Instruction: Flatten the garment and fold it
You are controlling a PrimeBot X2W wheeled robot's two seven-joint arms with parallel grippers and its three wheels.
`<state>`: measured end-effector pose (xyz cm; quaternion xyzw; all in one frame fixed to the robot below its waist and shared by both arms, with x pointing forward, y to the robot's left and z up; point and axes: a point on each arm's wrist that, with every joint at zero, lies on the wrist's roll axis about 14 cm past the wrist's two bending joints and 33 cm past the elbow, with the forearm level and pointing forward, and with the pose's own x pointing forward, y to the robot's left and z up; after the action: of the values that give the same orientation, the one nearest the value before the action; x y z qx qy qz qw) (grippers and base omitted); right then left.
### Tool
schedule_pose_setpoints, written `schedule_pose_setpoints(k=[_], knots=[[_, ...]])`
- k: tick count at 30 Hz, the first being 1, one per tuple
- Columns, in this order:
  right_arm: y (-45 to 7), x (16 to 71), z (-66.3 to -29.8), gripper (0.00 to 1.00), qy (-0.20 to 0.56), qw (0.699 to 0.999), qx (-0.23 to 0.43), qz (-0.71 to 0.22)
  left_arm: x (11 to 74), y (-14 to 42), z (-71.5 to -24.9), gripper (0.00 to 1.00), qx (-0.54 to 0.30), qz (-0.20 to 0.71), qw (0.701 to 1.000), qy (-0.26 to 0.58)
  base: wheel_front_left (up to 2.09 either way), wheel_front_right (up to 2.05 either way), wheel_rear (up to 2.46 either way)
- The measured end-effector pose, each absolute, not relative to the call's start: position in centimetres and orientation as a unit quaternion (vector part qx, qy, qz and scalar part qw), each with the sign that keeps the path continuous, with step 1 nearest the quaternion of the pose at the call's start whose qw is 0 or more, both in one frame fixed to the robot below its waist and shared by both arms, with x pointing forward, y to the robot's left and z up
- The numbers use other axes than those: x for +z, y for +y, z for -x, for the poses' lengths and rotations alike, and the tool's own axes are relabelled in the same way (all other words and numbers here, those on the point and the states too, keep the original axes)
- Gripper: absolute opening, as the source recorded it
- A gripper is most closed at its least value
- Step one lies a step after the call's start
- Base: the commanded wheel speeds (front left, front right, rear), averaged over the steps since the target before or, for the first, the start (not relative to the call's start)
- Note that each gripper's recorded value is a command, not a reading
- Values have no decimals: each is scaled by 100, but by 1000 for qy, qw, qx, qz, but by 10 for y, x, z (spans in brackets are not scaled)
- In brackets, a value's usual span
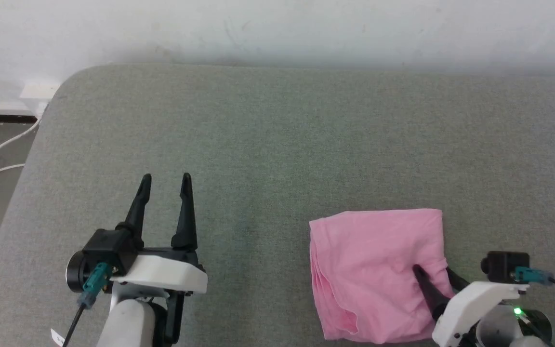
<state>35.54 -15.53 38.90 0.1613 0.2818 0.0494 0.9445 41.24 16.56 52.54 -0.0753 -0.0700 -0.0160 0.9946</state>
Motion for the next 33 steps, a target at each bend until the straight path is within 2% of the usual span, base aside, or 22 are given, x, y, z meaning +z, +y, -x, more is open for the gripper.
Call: schedule_pose_setpoints(k=[3,4,5,6,12,21,27,33], knots=[[-143,381,-356,100,320,931,70,-160,526,167,-411,100,-14,75,995,-70,0,0,0],[-140,379,-357,49,332,927,76,-158,526,168,-411,100,-13,75,995,-70,0,0,0],[-138,379,-358,27,340,924,80,-156,526,168,-411,100,-12,74,995,-70,0,0,0],[-136,379,-359,0,346,922,84,-152,526,169,-411,100,-12,74,995,-70,0,0,0],[-129,380,-359,0,361,921,103,-103,526,168,-412,100,-11,74,995,-71,0,0,0],[-148,406,-384,0,339,922,155,99,534,147,-432,100,-43,72,992,-89,0,0,0],[-211,435,-412,0,303,928,112,186,541,102,-457,100,-109,76,986,-105,0,0,0],[-300,462,-423,0,280,934,13,220,541,49,-483,100,-177,79,974,-115,0,0,0]])
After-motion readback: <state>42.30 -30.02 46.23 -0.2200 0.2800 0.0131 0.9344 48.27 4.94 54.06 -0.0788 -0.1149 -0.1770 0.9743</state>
